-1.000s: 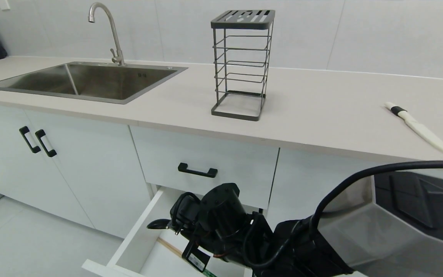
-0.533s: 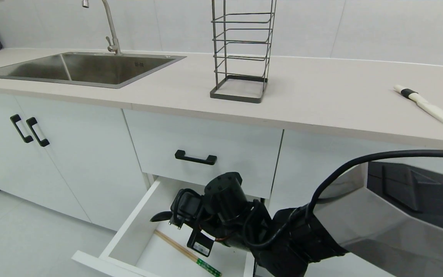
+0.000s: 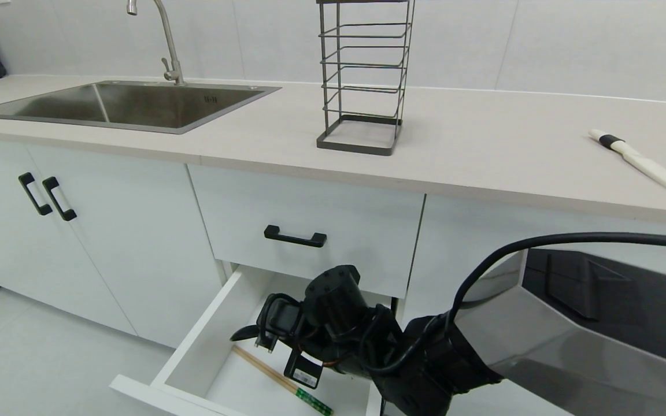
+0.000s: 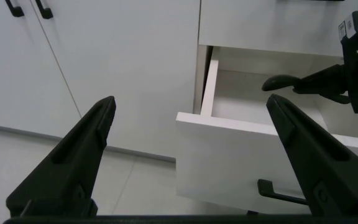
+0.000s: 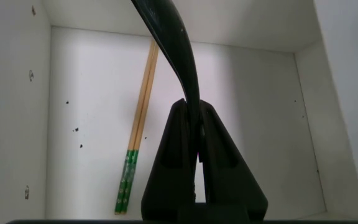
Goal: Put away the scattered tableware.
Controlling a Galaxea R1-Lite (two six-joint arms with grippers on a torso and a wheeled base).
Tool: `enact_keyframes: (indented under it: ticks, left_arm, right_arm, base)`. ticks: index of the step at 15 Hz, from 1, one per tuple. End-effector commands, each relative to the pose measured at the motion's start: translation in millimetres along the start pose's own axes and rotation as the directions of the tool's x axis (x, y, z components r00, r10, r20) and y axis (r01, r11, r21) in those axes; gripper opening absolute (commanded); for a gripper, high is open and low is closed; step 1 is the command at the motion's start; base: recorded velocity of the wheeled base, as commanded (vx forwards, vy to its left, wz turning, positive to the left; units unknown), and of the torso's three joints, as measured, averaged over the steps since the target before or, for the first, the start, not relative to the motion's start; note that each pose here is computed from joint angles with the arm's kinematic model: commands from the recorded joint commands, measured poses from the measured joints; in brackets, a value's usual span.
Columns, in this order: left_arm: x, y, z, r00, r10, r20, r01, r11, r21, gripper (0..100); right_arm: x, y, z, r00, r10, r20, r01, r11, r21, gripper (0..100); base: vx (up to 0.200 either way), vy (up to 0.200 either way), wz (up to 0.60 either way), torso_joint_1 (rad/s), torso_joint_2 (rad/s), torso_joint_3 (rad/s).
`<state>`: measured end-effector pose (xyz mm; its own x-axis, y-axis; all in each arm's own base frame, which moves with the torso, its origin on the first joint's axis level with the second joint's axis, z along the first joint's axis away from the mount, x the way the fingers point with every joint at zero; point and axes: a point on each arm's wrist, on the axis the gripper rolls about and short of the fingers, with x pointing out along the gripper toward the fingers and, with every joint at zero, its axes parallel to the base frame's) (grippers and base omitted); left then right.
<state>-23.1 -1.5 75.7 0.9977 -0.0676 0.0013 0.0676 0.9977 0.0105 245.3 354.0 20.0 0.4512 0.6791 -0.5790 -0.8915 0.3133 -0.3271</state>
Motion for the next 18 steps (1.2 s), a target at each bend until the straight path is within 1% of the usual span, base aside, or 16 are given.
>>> enact_keyframes:
  ticks: [1, 5, 8, 11, 12, 16, 18]
  left_arm:
    - [0, 0.0, 0.0, 1.0, 0.0, -0.001, 0.0, 1.0, 0.0, 100]
    - [0, 0.0, 0.0, 1.0, 0.0, -0.001, 0.0, 1.0, 0.0, 100]
    - [0, 0.0, 0.0, 1.0, 0.0, -0.001, 0.0, 1.0, 0.0, 100]
    - [0, 0.0, 0.0, 1.0, 0.0, -0.001, 0.0, 1.0, 0.0, 100]
    - [0, 0.0, 0.0, 1.0, 0.0, -0.001, 0.0, 1.0, 0.0, 100]
    - [0, 0.0, 0.0, 1.0, 0.0, -0.001, 0.0, 1.0, 0.0, 100]
    - [0, 0.0, 0.0, 1.0, 0.0, -0.001, 0.0, 1.0, 0.0, 100]
  right_arm:
    - [6, 3, -5, 1.0, 0.007, -0.014, -0.007, 1.0, 0.001, 0]
    - [12, 0, -6, 1.0, -0.001, -0.011, 0.001, 1.0, 0.006, 0]
    - [20, -2, -13, 1.0, -0.003, -0.027, 0.004, 1.0, 0.016, 0]
    - [38, -1, -18, 1.0, 0.002, -0.023, -0.002, 1.0, 0.02, 0]
    - [42, 0, -20, 1.0, 0.001, -0.029, 0.0, 0.999, 0.035, 0]
    - [47, 3, -27, 0.999, 0.006, -0.046, 0.002, 0.985, 0.17, 0]
    - [49, 3, -31, 0.998, 0.01, -0.057, 0.001, 0.983, 0.183, 0]
  base:
    - [0.0, 0.0, 0.0, 0.0, 0.0, 0.0]
    - [0.0, 0.0, 0.0, 0.0, 0.0, 0.0]
    - [0.0, 0.0, 0.0, 0.0, 0.0, 0.0]
    - [0.0, 0.0, 0.0, 0.0, 0.0, 0.0]
    - [0.0, 0.0, 0.0, 0.0, 0.0, 0.0]
    - [0.0, 0.0, 0.0, 0.0, 0.0, 0.0]
    - [0.0, 0.0, 0.0, 0.0, 0.0, 0.0]
